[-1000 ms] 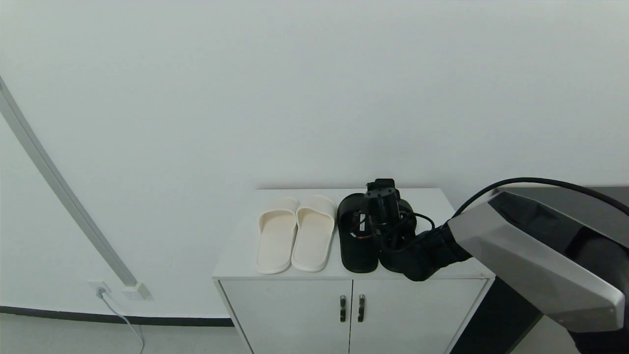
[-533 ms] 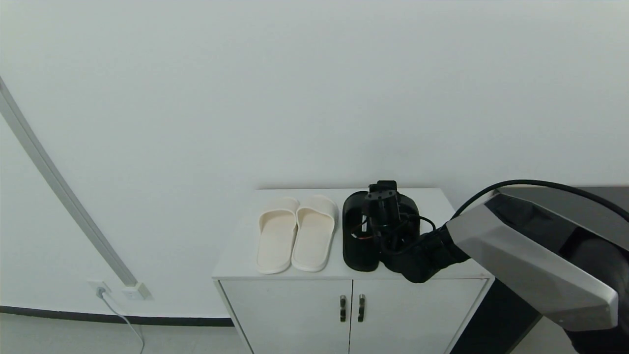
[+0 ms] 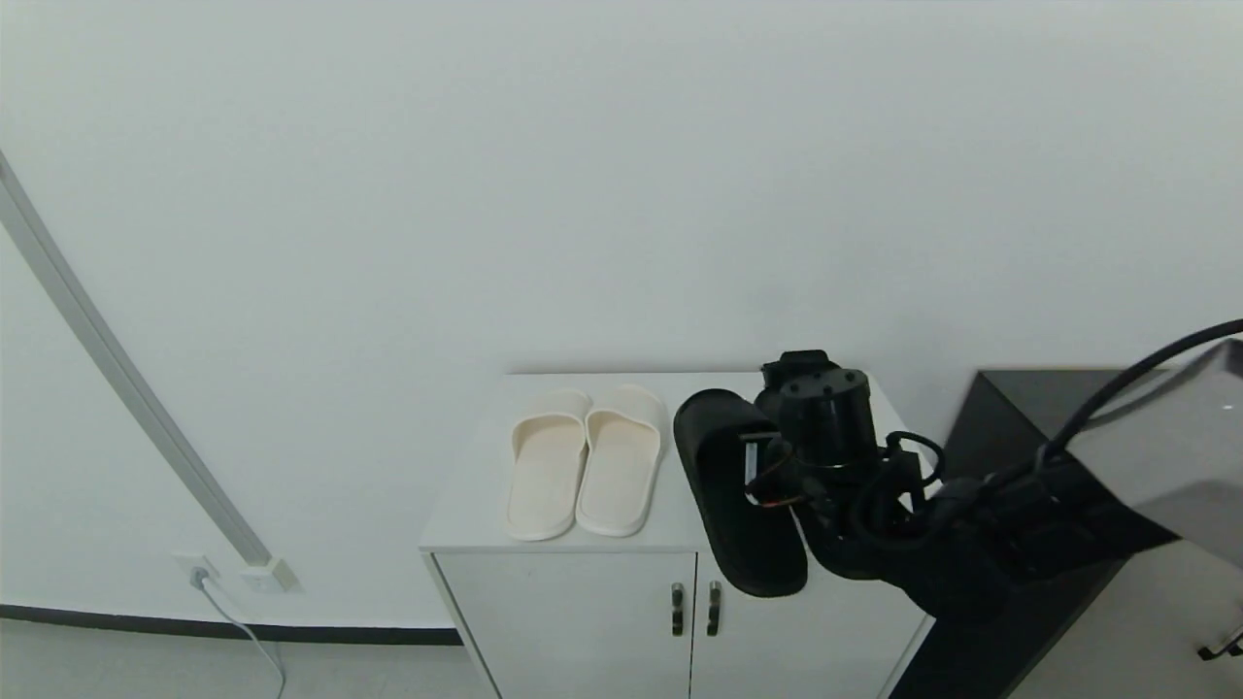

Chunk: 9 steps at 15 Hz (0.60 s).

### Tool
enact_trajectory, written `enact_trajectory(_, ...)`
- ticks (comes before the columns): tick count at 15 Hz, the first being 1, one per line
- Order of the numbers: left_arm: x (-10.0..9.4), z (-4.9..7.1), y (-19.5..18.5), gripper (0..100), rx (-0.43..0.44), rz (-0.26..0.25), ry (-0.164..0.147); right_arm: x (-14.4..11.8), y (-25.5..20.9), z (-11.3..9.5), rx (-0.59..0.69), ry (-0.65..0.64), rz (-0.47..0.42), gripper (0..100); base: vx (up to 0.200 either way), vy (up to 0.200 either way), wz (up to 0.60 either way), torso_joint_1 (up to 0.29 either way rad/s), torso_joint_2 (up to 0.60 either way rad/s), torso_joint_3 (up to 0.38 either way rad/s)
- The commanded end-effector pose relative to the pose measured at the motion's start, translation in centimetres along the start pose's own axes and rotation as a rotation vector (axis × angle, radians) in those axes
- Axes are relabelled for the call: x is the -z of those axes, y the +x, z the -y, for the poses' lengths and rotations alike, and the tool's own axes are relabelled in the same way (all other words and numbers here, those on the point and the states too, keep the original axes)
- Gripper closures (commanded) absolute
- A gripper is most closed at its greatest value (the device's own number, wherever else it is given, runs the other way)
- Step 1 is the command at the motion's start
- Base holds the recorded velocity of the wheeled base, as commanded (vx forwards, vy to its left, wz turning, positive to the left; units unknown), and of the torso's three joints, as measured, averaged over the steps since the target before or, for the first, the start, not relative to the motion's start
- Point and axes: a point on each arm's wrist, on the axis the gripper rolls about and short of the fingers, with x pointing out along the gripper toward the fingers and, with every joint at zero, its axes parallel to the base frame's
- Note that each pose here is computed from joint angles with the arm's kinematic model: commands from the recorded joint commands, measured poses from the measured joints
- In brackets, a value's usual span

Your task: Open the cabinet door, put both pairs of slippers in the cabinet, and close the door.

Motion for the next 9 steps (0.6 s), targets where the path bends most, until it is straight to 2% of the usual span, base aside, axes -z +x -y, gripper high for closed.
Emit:
enact_trajectory(1, 0.0, 0.0, 0.0, 100, -0.002, -0.001, 0.000, -1.5, -9.1, 1.8, -0.261, 0.003, -0.002, 100, 0.000, 0.000, 0.00, 0.000, 0.00, 0.000)
enact_trajectory(3, 0.0, 0.0, 0.0, 100, -0.002, -0.001, 0.000, -0.7, -12.2, 3.3, -0.438, -0.018, -0.053, 100, 0.000, 0.000, 0.00, 0.000, 0.00, 0.000)
enact_trajectory(4, 0.0, 0.0, 0.0, 100, -0.002, -0.001, 0.000, -0.7, -12.9, 3.4, -0.478, -0.031, -0.056, 100, 0.000, 0.000, 0.00, 0.000, 0.00, 0.000)
enact_trajectory(7, 0.0, 0.0, 0.0, 100, -0.002, -0.001, 0.000, -0.2, -12.9, 3.1, -0.490, -0.043, -0.073, 100, 0.000, 0.000, 0.00, 0.000, 0.00, 0.000)
enact_trajectory(9, 0.0, 0.0, 0.0, 100, -0.002, -0.001, 0.000, 0.0, -12.9, 3.1, -0.488, -0.047, -0.081, 100, -0.200, 0.000, 0.00, -0.002, 0.00, 0.000)
